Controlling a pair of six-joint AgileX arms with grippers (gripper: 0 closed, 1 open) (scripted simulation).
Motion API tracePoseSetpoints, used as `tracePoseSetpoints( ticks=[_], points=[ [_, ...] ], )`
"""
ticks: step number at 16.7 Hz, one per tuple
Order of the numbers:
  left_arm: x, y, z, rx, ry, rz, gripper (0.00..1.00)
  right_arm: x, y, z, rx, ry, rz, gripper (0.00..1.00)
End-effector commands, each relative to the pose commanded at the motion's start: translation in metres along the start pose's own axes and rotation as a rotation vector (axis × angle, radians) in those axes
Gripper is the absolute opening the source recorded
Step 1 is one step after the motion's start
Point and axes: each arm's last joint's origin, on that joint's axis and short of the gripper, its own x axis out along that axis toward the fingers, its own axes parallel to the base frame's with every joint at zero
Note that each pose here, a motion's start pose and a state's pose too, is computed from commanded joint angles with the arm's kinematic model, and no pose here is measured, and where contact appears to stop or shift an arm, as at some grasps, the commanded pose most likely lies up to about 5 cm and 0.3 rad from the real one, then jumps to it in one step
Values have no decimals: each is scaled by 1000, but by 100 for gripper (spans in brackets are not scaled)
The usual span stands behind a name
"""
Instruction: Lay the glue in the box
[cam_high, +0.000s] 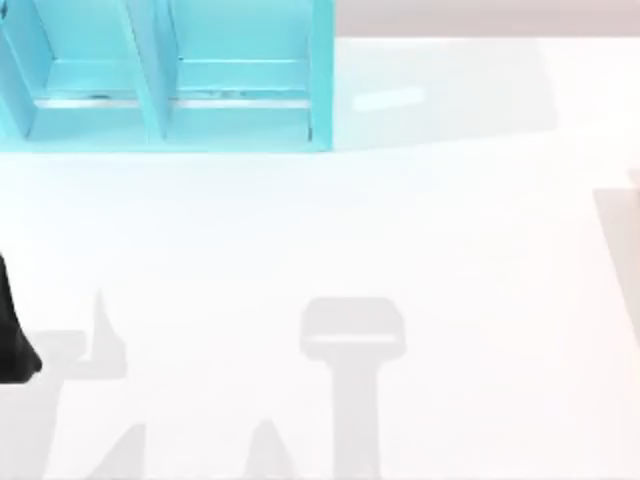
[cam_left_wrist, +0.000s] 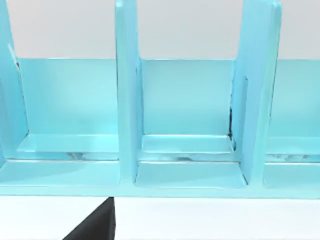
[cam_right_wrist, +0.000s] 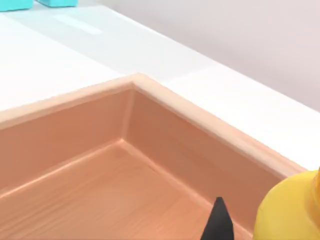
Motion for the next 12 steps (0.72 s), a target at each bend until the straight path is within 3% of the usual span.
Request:
tracePoseSetpoints(
  ticks=[4,11,12],
  points=[
    [0,0,0,0,0,0,100,25,28,-11,189,14,90,0],
    [0,0,0,0,0,0,100,33,35,-10,219,26,123,0],
    [0,0,0,0,0,0,100,33,35,-10,219,26,123,8]
  ],
)
